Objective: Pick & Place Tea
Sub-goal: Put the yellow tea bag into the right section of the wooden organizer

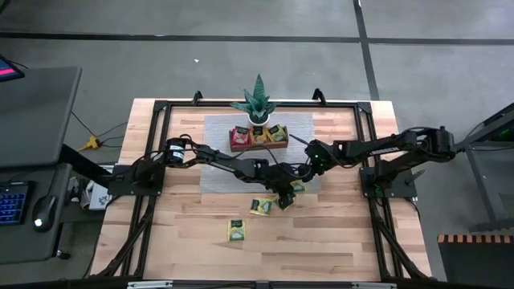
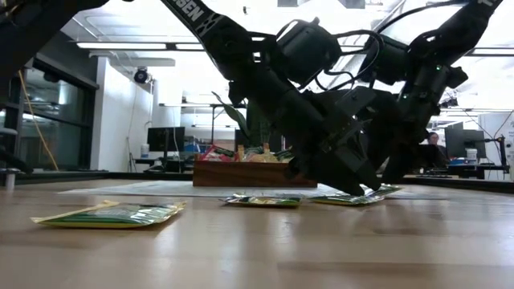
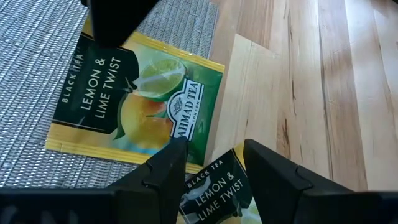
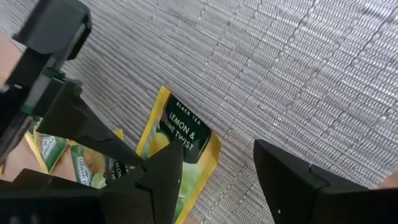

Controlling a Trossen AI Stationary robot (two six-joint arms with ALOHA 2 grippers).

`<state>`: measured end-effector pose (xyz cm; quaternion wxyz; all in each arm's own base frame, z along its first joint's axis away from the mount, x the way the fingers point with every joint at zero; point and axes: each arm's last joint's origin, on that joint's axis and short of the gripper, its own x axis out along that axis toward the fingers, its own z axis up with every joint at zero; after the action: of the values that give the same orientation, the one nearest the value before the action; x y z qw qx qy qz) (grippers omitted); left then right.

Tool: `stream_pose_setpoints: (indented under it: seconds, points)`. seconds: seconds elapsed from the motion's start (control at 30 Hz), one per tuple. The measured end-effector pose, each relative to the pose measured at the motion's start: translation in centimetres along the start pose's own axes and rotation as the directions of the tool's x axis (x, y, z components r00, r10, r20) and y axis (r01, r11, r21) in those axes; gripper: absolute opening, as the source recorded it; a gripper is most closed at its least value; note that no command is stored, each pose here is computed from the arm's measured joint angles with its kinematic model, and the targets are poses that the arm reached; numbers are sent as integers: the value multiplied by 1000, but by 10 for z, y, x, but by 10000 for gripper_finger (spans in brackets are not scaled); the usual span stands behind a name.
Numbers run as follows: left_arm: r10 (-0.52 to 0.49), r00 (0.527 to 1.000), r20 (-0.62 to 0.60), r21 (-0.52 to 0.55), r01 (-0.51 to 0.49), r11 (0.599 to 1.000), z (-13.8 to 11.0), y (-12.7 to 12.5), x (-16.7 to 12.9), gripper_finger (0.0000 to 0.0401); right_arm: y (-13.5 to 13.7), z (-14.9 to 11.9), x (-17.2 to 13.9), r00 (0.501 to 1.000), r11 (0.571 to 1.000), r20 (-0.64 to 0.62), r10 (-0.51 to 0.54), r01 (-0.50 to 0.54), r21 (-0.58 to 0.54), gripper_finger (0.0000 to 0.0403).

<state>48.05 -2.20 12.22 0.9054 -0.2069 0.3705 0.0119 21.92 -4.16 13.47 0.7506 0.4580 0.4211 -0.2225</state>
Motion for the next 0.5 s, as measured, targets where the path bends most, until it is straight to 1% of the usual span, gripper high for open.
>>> stream_pose_setpoints:
  seconds: [0.17,0.33,0.4,0.5]
  points:
    - [0,1000,-1,1,0,1000,0,0,0,163,-1,-1,6,1000,1000,-28,-1,1,6,193]
    - [0,1000,-2,7,0,1000,-1,0,0,163,2,2,8,999,999,-2,33,-33,-1,188]
    - [0,1000,-2,8,0,1000,-1,0,0,163,4,4,7,998,998,16,57,-56,-7,177]
    - [0,1000,-3,8,0,1000,-1,0,1,163,6,5,7,997,997,16,79,-79,-11,148]
